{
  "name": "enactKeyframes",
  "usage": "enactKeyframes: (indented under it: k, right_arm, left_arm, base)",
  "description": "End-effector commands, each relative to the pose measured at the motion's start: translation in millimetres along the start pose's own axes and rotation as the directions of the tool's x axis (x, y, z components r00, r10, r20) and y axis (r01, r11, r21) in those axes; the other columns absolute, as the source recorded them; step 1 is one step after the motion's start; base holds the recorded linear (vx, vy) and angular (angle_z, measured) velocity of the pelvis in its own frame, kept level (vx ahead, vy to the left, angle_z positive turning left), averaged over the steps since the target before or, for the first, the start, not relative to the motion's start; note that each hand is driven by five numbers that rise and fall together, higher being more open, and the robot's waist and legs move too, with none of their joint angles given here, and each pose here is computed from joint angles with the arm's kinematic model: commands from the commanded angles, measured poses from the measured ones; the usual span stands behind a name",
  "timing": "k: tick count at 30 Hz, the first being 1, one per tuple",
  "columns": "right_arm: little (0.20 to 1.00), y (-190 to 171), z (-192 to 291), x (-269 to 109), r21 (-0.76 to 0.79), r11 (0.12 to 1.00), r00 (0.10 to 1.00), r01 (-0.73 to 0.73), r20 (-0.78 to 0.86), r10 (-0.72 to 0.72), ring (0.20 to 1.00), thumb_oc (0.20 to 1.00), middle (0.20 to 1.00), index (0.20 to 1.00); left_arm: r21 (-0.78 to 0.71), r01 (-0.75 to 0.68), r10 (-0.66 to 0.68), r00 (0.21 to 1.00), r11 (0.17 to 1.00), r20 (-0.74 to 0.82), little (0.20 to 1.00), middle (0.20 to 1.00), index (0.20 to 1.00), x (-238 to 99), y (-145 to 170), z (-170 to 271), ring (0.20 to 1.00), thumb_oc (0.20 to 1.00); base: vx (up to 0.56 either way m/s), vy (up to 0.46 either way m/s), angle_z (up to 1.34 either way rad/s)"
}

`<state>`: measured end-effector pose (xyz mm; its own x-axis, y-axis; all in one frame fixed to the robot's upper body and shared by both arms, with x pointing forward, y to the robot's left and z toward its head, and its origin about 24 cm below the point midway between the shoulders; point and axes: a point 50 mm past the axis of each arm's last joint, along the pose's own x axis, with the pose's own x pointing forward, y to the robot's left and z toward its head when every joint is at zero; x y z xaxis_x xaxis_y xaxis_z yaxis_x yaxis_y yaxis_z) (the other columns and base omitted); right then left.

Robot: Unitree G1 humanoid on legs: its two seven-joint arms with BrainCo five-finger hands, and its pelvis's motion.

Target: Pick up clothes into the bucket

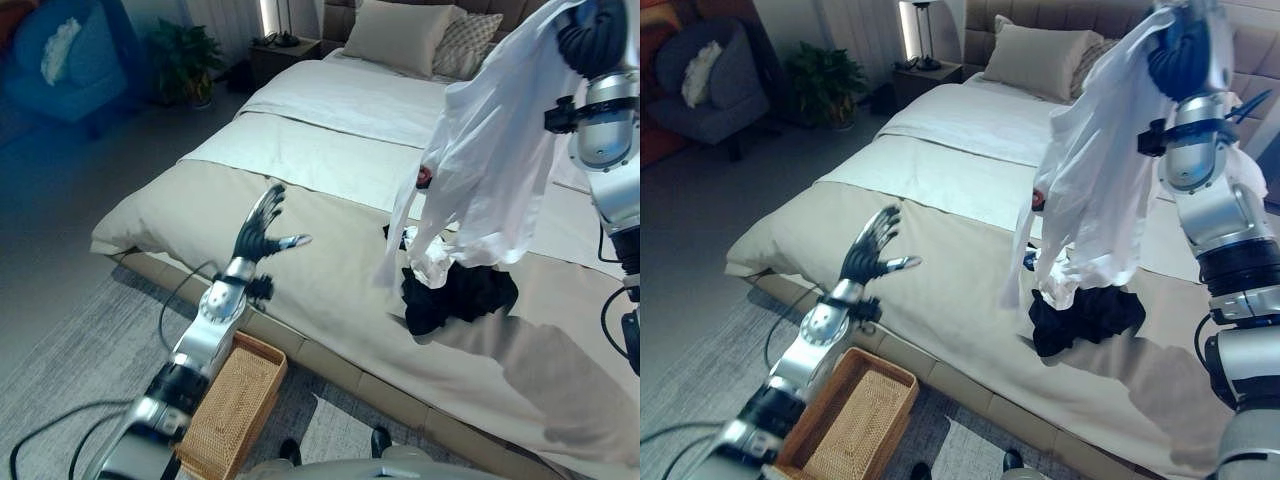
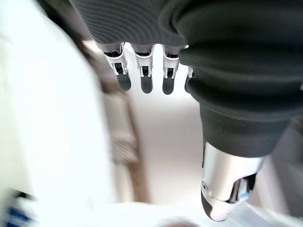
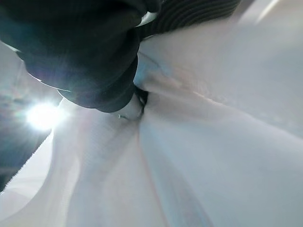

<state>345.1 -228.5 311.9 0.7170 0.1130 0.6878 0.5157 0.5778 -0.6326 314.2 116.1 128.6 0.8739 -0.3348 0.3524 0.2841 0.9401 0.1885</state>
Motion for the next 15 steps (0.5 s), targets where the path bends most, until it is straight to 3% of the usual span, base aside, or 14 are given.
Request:
enactKeyframes:
  k: [1,9,15]
  right_arm:
    - [0.2,-1,38,9,0.145,0.988,0.985,-0.06,0.171,0.034,0.2,0.2,0.2,0.2]
    - [0.2,21,74,-13,0.304,0.91,0.925,-0.282,0.339,0.174,0.2,0.2,0.2,0.2]
    - [0.2,24,93,-21,0.345,0.862,0.879,-0.371,0.431,0.206,0.2,0.2,0.2,0.2]
  left_arm:
    - [-0.067,0.087,-0.082,0.993,0.994,0.081,1.0,1.0,1.0,29,-27,20,1.0,1.0]
    - [-0.14,0.155,-0.149,0.988,0.978,0.05,1.0,1.0,1.0,60,-70,24,1.0,1.0]
    - [-0.146,0.199,-0.195,0.98,0.969,0.039,1.0,1.0,1.0,70,-91,28,1.0,1.0]
  base:
    - [-0.03,-0.013,-0.14]
    - [0.0,0.001,-0.09]
    - [0.0,0.0,-0.01]
